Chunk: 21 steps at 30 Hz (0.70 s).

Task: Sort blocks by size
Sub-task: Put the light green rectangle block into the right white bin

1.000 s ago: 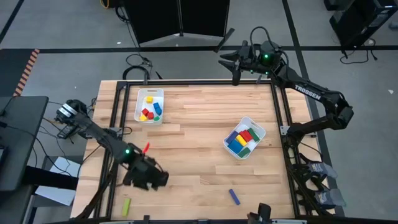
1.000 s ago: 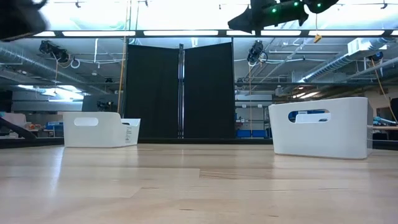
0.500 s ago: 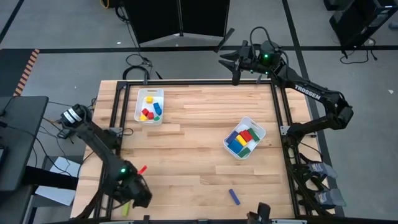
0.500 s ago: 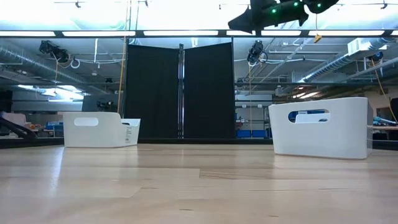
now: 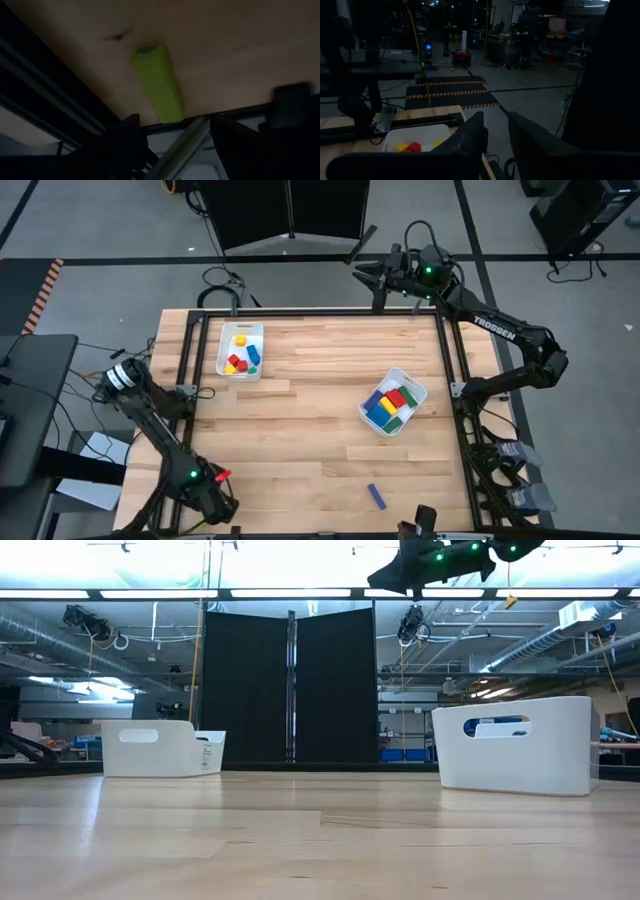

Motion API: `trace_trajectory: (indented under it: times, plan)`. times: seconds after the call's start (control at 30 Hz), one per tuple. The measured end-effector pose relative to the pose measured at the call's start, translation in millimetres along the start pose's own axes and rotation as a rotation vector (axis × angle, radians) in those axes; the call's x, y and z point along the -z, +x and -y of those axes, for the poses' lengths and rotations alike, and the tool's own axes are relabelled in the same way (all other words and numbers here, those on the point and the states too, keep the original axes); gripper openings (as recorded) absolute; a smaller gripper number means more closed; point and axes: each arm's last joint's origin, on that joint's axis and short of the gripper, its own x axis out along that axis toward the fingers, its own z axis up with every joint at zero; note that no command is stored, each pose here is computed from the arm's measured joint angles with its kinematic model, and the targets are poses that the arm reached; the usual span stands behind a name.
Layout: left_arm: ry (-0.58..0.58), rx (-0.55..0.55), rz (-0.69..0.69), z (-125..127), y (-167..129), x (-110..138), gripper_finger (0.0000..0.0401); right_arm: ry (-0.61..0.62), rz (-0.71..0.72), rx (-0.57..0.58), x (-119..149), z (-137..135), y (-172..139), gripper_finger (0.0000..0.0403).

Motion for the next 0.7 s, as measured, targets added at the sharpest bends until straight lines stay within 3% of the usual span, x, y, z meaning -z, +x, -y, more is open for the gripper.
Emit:
trace_trajectory:
  times: [0.27,0.7]
  plan:
    - [0.022,-0.024,-0.01,7.2,28.8,1.5,0.025,0.026,0.0,-0.001,0.0,-0.2,0.1,0.0094]
    - [0.026,-0.022,0.03,12.3,48.1,-1.5,0.024,0.054,0.002,-0.034,-1.0,-9.8,3.5,0.009]
